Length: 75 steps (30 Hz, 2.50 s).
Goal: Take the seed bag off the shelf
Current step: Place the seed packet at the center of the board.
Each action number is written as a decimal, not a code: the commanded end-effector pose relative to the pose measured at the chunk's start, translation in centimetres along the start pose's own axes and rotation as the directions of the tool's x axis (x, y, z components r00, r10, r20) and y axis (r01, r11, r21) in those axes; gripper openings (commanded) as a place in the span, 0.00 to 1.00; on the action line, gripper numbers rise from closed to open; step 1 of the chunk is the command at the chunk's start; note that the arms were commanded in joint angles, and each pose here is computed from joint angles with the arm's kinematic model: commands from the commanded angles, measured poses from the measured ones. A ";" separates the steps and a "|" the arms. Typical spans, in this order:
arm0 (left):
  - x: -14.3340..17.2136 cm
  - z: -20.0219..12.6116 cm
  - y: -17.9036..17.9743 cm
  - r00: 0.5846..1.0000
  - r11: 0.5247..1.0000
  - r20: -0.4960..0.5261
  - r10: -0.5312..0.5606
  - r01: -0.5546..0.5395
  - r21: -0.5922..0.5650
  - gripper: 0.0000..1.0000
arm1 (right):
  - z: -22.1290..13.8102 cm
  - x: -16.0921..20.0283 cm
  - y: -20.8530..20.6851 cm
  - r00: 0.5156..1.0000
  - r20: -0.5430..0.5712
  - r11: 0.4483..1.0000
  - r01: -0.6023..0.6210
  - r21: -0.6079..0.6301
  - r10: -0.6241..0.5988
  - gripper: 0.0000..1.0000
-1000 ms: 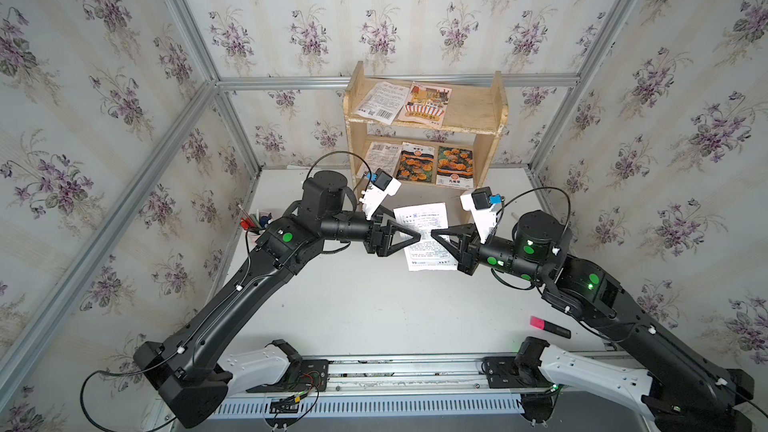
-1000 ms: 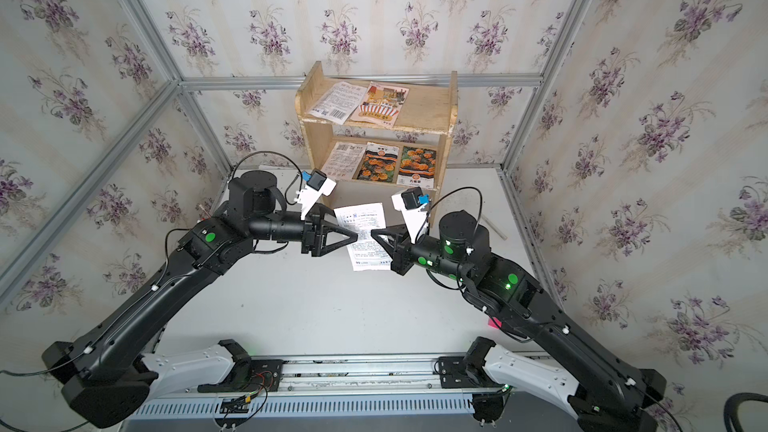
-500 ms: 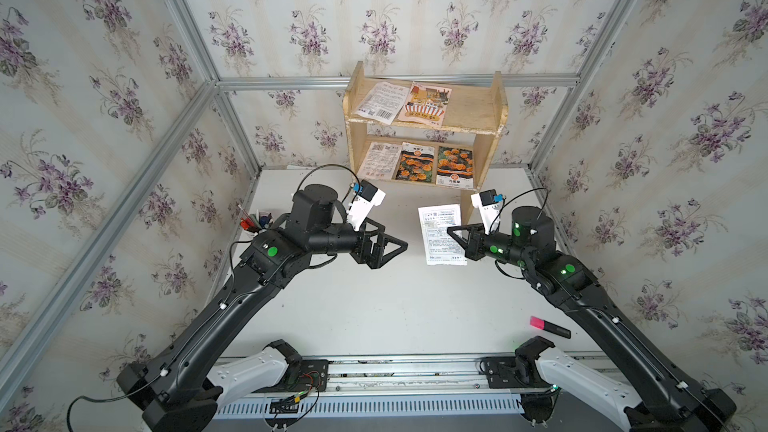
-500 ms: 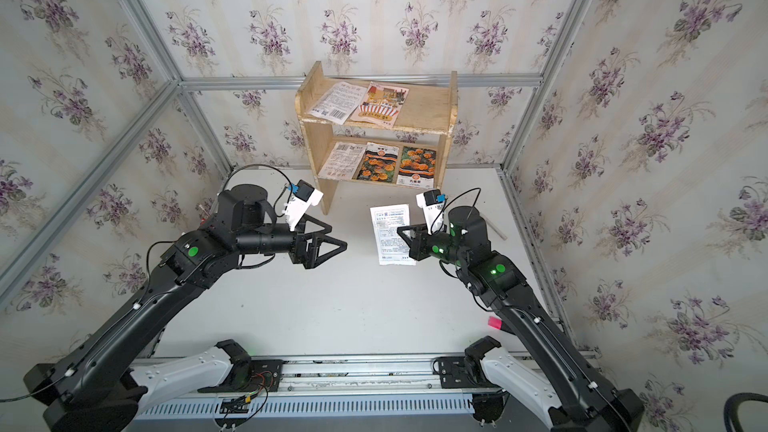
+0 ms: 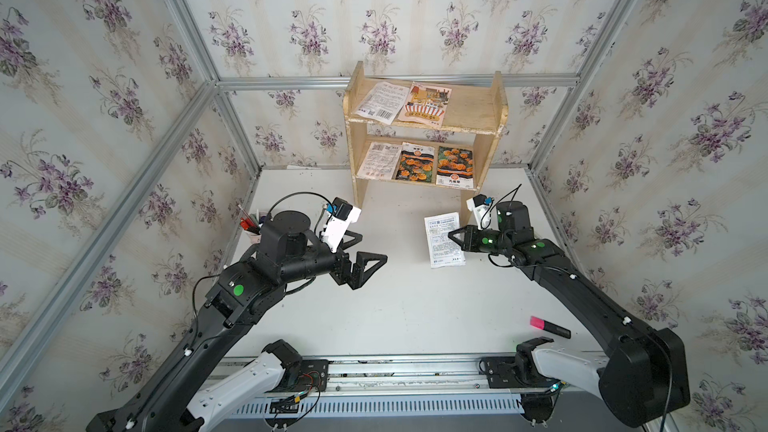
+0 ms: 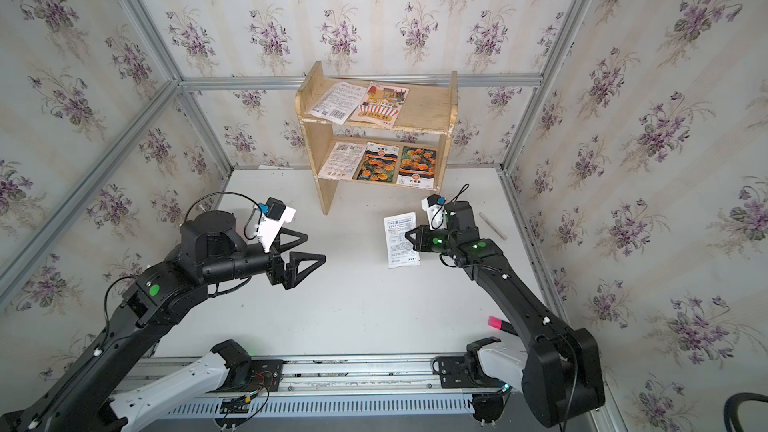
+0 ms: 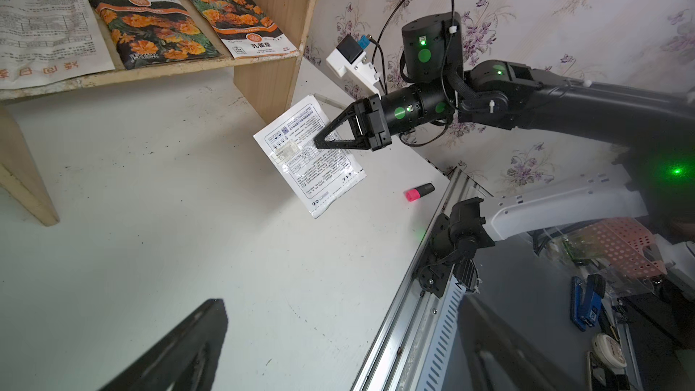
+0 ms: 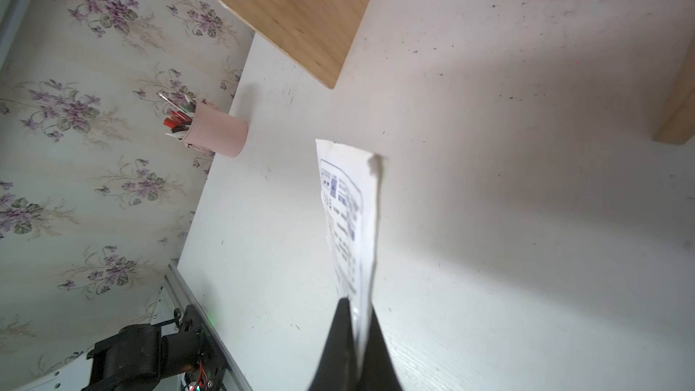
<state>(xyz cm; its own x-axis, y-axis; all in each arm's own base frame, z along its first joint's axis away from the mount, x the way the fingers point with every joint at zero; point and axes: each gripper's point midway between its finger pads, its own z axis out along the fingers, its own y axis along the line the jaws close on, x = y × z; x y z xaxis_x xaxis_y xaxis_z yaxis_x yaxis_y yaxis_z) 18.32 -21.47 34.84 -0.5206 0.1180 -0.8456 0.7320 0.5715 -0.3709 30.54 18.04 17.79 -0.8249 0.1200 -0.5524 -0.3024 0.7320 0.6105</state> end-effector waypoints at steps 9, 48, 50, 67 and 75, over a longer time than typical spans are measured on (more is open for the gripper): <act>0.7 0.4 0.0 1.000 1.000 -0.012 -0.005 0.005 0.014 1.00 | 4.1 -0.5 -5.3 0.995 -0.095 0.993 -0.008 0.114 0.019 0.00; 1.3 0.2 -0.3 1.000 0.999 -0.006 -0.022 0.022 0.040 0.99 | 3.8 0.7 -15.4 0.992 -0.122 0.819 0.041 0.572 0.036 0.35; 1.3 0.3 -0.3 1.000 0.999 -0.006 -0.023 0.023 0.041 0.99 | 3.3 0.3 -15.1 0.995 -0.098 0.818 0.034 0.574 0.027 0.35; -1.2 1.9 -0.1 0.998 0.997 0.021 -0.067 0.066 0.048 0.99 | -1.8 -2.8 3.3 0.976 0.182 0.993 0.114 0.017 -0.115 0.46; -2.6 2.6 0.0 0.996 0.996 0.024 -0.085 0.084 0.038 1.00 | -6.1 -5.6 11.1 0.930 0.303 0.968 0.241 -0.069 -0.210 0.53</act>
<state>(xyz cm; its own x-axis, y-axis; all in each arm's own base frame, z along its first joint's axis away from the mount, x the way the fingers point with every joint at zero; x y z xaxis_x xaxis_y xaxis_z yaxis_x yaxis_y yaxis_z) 20.52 -23.70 35.27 -0.5791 0.0725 -0.8120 0.7020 0.5509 -0.4514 29.11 20.93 28.84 -0.5915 0.1497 -0.7923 -0.5027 0.6998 0.5075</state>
